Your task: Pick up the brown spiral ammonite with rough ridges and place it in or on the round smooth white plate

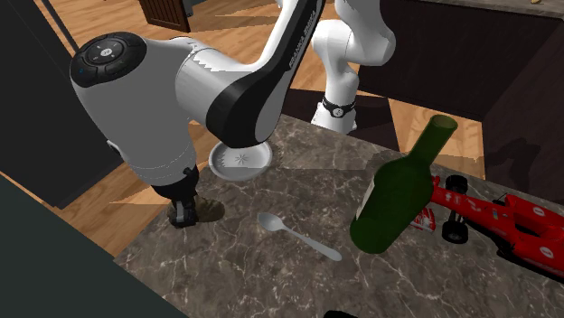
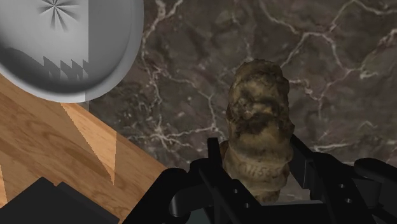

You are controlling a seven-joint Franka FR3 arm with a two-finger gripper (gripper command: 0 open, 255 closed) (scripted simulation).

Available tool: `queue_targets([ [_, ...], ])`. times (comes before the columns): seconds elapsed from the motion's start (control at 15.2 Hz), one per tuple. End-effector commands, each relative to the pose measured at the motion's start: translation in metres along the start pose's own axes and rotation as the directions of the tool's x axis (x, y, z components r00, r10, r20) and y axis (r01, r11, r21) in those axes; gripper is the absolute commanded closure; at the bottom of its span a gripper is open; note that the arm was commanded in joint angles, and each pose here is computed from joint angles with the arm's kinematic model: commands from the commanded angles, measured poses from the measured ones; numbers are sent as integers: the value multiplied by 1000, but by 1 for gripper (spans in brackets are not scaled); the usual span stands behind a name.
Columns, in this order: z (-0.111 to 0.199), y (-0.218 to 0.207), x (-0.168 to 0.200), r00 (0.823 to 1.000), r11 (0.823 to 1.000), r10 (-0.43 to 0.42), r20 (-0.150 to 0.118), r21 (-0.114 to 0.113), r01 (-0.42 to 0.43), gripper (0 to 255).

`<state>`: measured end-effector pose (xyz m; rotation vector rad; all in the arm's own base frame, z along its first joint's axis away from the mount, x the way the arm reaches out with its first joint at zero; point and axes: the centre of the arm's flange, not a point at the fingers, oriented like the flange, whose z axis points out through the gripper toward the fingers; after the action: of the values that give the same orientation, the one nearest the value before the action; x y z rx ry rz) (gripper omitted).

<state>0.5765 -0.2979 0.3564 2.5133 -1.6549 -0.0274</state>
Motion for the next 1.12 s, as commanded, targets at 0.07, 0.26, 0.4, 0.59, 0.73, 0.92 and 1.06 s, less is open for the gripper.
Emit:
queue_targets([
  [0.07,0,0,0,1000,1000,0,1,0,0,255],
  [0.26,-5,1,0,1000,1000,0,1,0,0,255],
  [0.4,-15,2,1,1000,1000,0,1,0,0,255],
  [0.59,-31,4,2,1000,1000,0,1,0,0,255],
  [0.73,-41,5,2,1000,1000,0,1,0,0,255],
  [0.92,-57,7,3,1000,1000,0,1,0,0,255],
  [1.06,-67,8,4,1000,1000,0,1,0,0,255],
])
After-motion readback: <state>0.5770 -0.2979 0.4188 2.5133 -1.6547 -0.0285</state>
